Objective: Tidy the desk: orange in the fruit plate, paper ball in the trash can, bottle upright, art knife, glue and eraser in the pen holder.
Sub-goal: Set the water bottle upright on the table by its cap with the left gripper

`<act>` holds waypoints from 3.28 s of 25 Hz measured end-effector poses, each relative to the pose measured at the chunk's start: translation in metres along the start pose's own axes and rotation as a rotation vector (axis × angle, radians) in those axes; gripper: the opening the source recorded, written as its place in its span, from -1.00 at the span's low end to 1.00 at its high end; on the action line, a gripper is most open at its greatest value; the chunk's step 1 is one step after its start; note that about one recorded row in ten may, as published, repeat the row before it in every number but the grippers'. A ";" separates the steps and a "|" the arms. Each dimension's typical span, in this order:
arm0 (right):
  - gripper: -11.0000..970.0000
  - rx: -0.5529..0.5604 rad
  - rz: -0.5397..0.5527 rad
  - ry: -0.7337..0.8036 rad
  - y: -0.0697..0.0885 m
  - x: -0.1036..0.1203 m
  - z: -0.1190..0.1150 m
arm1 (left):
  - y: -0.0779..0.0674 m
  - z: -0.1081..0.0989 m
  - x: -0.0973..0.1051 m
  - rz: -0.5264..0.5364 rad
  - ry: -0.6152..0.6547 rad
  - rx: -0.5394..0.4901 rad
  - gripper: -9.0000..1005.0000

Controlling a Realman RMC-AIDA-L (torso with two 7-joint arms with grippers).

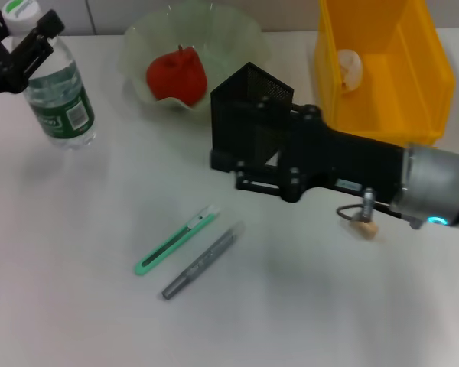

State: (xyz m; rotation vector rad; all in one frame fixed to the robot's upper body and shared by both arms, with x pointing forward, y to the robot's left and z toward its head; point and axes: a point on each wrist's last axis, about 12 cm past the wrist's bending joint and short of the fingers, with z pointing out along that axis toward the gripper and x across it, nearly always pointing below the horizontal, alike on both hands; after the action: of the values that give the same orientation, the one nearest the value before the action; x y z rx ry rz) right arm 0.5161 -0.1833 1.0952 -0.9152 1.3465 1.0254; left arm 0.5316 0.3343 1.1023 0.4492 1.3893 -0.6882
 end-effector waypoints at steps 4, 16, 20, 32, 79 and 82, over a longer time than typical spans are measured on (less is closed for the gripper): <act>0.51 0.015 0.038 -0.038 0.002 0.008 -0.012 | 0.003 0.007 0.005 -0.001 -0.023 -0.052 -0.10; 0.51 -0.013 -0.007 -0.059 0.015 0.024 -0.015 | 0.007 0.028 0.021 0.037 0.028 -0.132 -0.09; 0.51 -0.002 0.017 -0.065 0.013 0.026 -0.014 | 0.007 0.029 0.022 0.050 0.035 -0.140 -0.09; 0.51 -0.008 0.024 -0.054 0.014 0.029 -0.012 | 0.006 0.037 0.036 0.065 0.071 -0.202 -0.09; 0.51 -0.019 0.032 -0.018 0.008 0.031 -0.002 | 0.009 0.036 0.048 0.044 0.112 -0.274 -0.07; 0.51 -0.020 0.034 -0.018 0.008 0.031 -0.002 | 0.008 0.036 0.048 0.042 0.113 -0.274 -0.07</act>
State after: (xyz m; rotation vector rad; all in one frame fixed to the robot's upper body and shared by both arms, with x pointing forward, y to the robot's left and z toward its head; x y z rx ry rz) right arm 0.5063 -0.1812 1.0649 -0.8985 1.3428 1.0727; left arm 0.5652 0.3082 1.0594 0.3016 1.5503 -0.4348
